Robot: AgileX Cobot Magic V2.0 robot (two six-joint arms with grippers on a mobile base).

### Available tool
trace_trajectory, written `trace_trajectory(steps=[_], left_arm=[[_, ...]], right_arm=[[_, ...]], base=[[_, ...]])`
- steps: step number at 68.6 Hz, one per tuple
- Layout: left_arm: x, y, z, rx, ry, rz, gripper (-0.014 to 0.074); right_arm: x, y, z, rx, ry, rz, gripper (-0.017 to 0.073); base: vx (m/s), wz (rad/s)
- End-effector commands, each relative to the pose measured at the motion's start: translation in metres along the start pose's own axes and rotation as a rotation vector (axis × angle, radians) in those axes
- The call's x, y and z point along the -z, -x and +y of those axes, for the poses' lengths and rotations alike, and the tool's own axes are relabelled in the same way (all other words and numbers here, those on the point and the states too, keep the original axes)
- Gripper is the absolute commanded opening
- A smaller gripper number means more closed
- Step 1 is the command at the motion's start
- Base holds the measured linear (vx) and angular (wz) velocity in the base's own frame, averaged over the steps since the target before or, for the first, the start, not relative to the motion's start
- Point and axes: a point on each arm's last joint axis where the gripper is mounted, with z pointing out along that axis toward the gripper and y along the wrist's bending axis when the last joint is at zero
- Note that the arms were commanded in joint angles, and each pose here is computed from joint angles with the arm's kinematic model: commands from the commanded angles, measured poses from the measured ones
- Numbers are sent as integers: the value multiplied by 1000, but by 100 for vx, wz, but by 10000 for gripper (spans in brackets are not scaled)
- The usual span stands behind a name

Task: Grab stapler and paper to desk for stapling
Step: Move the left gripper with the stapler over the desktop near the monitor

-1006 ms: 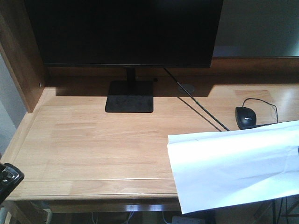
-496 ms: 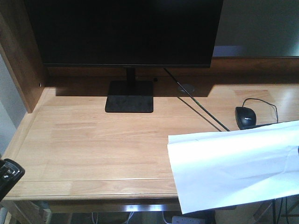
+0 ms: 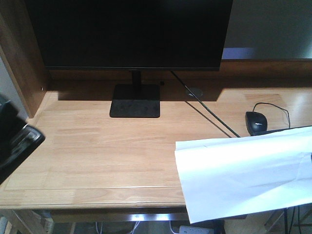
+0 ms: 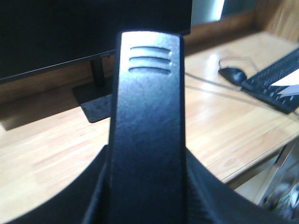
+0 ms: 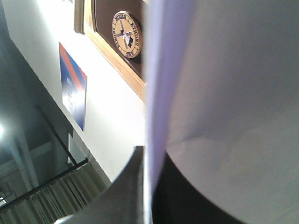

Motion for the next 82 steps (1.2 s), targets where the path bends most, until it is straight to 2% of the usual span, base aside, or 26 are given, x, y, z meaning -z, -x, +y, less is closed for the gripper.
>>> trace_trajectory(steps=[1,11,18,27,36,41,46,51,53,54,55,65,67,77,82], left_arm=[[-15,33,4,-37,4,-69,-6],[-57,40,7,-112,-28,35,-6],[-89,40,10,-121,-52,96,-6],[-124,42,14,-126,-62,116,-6],[-158,38,33,-111,-71,200,-6],[-172,35,48,-52,-79,239,-6],[-183,33,65,-22,-102,264,-6],[-192,31,79,-65,-155,277,-6],[-194,32,83,-87,-199,280,-6],[-195,32,84,-82,-211,274,-6],[-197,32,86,-104,-235,272,-6],[-204,37,106,-122,-405,185,-6],[-206,37,110,-130,-421,168,-6],[-224,25,127,-257,-482,151,-6],[-234,20,132,-290,-525,149,-6]], right_arm=[[5,0,3,-1,55,-31,-5],[5,0,3,-1,55,-31,-5],[5,0,3,-1,55,-31,-5],[5,0,3,-1,55,-31,-5],[5,0,3,-1,55,-31,-5],[5,0,3,-1,55,-31,-5],[5,0,3,-1,55,-31,-5],[5,0,3,-1,55,-31,-5],[5,0,3,-1,55,-31,-5],[5,0,3,-1,55,-31,-5],[5,0,3,-1,55,-31,-5],[5,0,3,-1,55,-31,-5],[5,0,3,-1,55,-31,-5],[5,0,3,-1,55,-31,-5],[5,0,3,-1,55,-31,-5]], base=[[0,0],[0,0],[0,0],[0,0],[0,0],[0,0],[0,0],[0,0],[0,0],[0,0],[0,0],[0,0],[0,0],[0,0],[0,0]])
